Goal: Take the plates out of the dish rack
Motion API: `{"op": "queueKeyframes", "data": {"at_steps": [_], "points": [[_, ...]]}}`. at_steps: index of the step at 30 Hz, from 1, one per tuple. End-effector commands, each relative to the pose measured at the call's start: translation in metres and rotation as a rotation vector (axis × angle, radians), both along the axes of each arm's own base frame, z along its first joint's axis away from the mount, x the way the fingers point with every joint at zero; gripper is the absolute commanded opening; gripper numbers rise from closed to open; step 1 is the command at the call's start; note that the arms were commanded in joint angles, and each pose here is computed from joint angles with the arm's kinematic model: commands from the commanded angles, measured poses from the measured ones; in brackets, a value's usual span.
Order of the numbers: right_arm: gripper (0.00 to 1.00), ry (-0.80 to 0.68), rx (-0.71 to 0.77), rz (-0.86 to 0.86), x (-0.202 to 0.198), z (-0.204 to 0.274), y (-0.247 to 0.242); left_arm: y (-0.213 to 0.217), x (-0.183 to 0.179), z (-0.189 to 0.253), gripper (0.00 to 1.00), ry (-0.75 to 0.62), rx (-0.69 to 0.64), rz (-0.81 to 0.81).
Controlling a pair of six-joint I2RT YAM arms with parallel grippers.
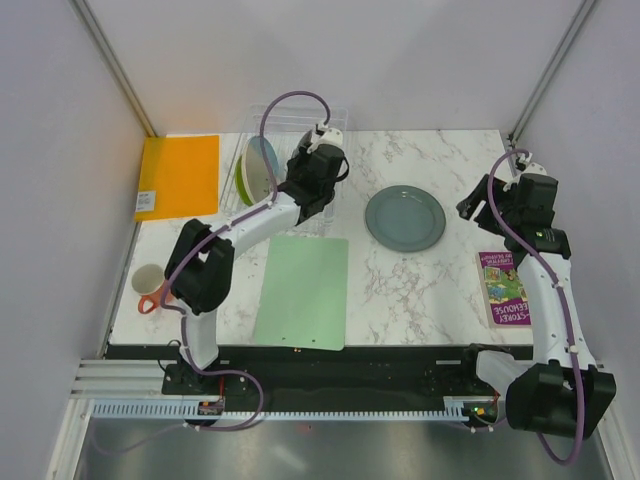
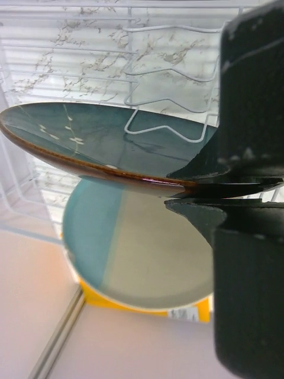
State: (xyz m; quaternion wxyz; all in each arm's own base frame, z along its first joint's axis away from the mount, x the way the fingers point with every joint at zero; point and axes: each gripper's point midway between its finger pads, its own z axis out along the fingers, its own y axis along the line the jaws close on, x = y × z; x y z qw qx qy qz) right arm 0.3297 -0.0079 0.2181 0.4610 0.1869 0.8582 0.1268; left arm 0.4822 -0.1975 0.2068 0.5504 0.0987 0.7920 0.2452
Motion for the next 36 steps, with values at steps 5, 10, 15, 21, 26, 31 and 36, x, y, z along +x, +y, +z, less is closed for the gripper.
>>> {"op": "queueKeyframes", "data": {"at_steps": [5,10,15,21,26,31,36], "points": [[0.78,-0.041,0.006,0.04,-0.006,0.015,0.008,0.023,-0.013,0.176,0.02,-0.387,-0.055,0.16],[0.78,-0.071,0.055,0.121,-0.008,0.027,0.025,0.019,-0.046,0.207,0.02,-0.335,-0.19,-0.001],[0.79,-0.128,0.142,0.226,-0.007,0.04,0.05,-0.008,-0.095,0.19,0.02,-0.152,-0.492,-0.252],[0.8,-0.166,0.244,0.348,-0.016,0.045,0.079,-0.054,-0.156,0.177,0.02,0.012,-0.811,-0.561],[0.82,-0.218,0.341,0.457,-0.023,0.055,0.104,-0.078,-0.18,0.145,0.02,0.131,-0.965,-0.654],[0.82,-0.226,0.399,0.518,-0.029,0.057,0.124,-0.097,-0.186,0.124,0.02,0.209,-1.067,-0.71],[0.83,-0.218,0.436,0.558,-0.032,0.052,0.142,-0.109,-0.179,0.127,0.02,0.215,-1.152,-0.753]]}}
